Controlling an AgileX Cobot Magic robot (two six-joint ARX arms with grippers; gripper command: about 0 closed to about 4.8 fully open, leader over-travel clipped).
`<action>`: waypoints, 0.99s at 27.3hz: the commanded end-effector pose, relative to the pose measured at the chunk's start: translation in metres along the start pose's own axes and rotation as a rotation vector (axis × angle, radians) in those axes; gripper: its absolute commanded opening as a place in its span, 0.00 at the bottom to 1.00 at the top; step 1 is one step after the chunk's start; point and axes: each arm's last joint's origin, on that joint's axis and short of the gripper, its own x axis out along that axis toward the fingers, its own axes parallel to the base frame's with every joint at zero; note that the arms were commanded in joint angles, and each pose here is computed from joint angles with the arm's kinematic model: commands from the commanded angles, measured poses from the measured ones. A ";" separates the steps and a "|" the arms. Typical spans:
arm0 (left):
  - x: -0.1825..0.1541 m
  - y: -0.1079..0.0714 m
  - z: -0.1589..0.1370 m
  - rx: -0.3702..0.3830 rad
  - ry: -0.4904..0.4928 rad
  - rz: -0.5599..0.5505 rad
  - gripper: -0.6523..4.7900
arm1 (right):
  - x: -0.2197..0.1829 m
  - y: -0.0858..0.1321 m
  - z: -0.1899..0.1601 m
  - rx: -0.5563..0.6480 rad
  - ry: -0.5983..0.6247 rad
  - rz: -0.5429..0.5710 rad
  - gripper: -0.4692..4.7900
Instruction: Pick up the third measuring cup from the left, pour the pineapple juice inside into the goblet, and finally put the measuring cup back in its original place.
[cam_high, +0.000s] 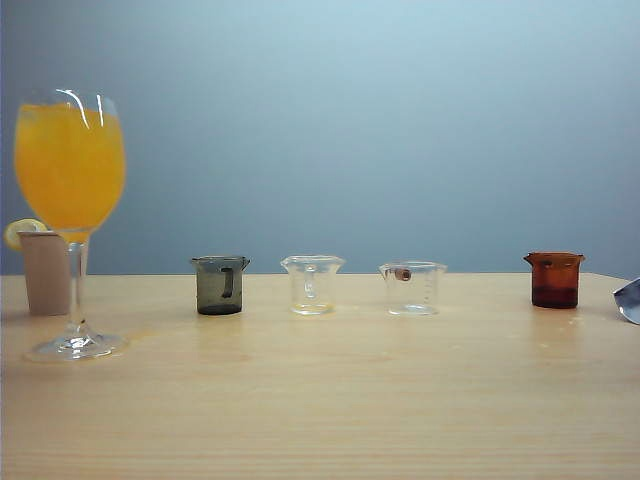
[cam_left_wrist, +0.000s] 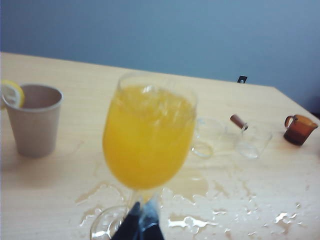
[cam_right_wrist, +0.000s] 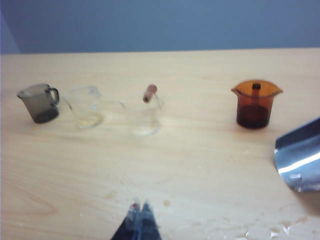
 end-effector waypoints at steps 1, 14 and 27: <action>0.006 0.002 -0.009 0.003 -0.028 -0.004 0.11 | 0.003 -0.001 -0.007 0.005 -0.005 -0.003 0.09; 0.018 0.011 -0.050 -0.037 0.047 0.013 0.12 | 0.007 -0.004 -0.026 -0.005 0.050 -0.059 0.12; 0.017 0.013 -0.049 -0.047 0.032 0.024 0.12 | 0.005 -0.016 -0.020 0.014 -0.020 -0.169 0.12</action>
